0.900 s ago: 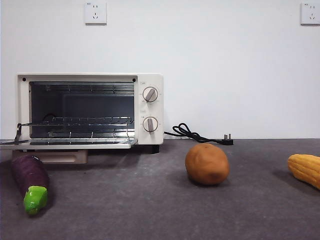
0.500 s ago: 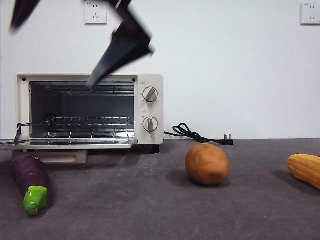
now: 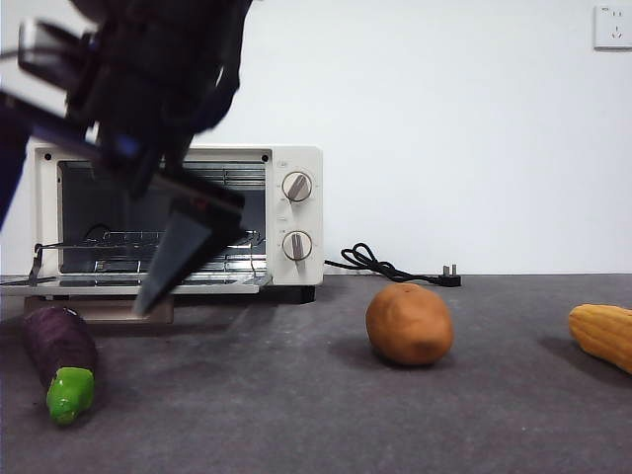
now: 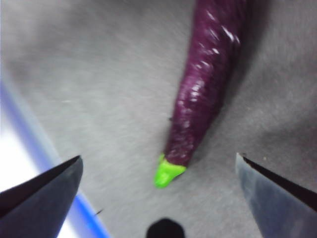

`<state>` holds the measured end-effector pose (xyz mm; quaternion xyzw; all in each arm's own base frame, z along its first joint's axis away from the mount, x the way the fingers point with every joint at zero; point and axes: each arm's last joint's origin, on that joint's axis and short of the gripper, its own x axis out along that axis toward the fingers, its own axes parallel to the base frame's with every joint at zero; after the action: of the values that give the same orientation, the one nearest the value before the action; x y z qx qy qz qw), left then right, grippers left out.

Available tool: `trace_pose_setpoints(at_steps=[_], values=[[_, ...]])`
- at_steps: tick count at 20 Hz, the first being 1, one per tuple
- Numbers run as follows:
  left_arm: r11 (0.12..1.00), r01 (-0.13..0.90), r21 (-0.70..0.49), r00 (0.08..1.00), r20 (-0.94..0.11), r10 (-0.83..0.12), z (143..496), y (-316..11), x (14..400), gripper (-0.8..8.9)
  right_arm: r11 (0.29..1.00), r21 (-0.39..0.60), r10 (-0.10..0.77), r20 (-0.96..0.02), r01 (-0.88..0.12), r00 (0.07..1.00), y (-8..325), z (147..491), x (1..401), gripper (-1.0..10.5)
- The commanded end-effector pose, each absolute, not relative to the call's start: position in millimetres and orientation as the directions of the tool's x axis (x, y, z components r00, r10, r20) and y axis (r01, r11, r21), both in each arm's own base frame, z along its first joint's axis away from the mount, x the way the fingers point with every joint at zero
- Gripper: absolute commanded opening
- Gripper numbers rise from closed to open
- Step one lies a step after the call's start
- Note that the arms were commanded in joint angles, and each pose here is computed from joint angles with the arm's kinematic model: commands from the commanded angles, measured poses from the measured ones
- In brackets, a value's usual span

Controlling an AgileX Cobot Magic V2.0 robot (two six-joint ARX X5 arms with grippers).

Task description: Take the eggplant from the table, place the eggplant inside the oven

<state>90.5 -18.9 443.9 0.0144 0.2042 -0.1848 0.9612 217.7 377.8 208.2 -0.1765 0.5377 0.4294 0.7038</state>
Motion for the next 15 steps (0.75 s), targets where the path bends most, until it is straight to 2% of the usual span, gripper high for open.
trace_pose_setpoints(at_steps=[1,5,15], values=[[0.931,0.363,-0.035,0.85,-0.397,-0.346,443.4,-18.6,90.5,-0.05,0.618,0.197,0.383,-0.921,-0.761,0.072,381.5,196.6,219.1,6.2],[0.93,0.367,-0.027,0.849,-0.398,-0.346,443.2,-18.6,90.4,-0.05,0.647,0.161,0.352,-0.93,-0.745,0.104,384.4,189.5,218.0,4.9],[0.929,0.37,-0.022,0.847,-0.402,-0.347,442.8,-18.7,90.2,-0.05,0.648,0.166,0.347,-0.933,-0.743,0.094,394.8,179.7,206.3,4.9]])
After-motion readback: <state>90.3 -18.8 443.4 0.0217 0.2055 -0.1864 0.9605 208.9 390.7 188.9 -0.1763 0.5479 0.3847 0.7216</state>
